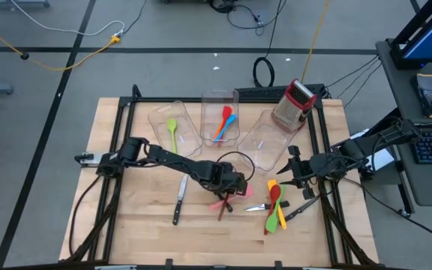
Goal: Pick & Place Kitchen Items
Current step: Put the brown serving spoon in the left bin
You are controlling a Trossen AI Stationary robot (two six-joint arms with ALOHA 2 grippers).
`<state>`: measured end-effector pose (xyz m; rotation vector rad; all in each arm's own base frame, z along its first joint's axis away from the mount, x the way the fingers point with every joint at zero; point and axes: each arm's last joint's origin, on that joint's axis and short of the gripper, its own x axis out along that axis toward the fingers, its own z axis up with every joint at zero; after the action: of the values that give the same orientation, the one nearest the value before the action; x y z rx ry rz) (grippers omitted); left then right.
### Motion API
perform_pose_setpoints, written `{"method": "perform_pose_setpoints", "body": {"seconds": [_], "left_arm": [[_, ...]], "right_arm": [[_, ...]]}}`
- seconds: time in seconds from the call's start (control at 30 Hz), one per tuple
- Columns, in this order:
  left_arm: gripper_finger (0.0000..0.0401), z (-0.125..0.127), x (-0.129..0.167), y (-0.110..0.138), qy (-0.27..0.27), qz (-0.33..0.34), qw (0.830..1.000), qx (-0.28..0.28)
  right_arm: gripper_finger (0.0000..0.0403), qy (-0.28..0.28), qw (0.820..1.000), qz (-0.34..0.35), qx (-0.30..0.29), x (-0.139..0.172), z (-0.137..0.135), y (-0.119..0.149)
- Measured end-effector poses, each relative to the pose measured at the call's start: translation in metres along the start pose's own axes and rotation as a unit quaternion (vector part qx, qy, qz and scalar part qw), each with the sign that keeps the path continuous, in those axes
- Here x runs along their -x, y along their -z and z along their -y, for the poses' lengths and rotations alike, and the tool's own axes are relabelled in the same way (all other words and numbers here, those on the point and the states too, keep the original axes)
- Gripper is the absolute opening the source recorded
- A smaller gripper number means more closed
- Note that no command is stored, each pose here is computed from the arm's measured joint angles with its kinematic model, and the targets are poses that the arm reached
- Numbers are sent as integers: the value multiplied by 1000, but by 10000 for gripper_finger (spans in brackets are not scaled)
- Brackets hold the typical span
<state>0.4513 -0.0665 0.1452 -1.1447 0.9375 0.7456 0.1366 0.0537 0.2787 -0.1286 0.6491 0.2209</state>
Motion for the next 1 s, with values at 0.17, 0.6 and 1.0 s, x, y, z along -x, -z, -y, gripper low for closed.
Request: {"method": "perform_pose_setpoints", "body": {"seconds": [0.17,0.6,1.0], "left_arm": [[47,1,0,0,6,2,1000,4],[46,27,24,-2,58,-21,998,20],[46,44,110,17,124,-33,992,8]], "right_arm": [[155,0,1000,0,0,0,0,0],[155,0,1000,0,-4,0,0,0],[155,0,1000,-3,-2,0,0,1]]}}
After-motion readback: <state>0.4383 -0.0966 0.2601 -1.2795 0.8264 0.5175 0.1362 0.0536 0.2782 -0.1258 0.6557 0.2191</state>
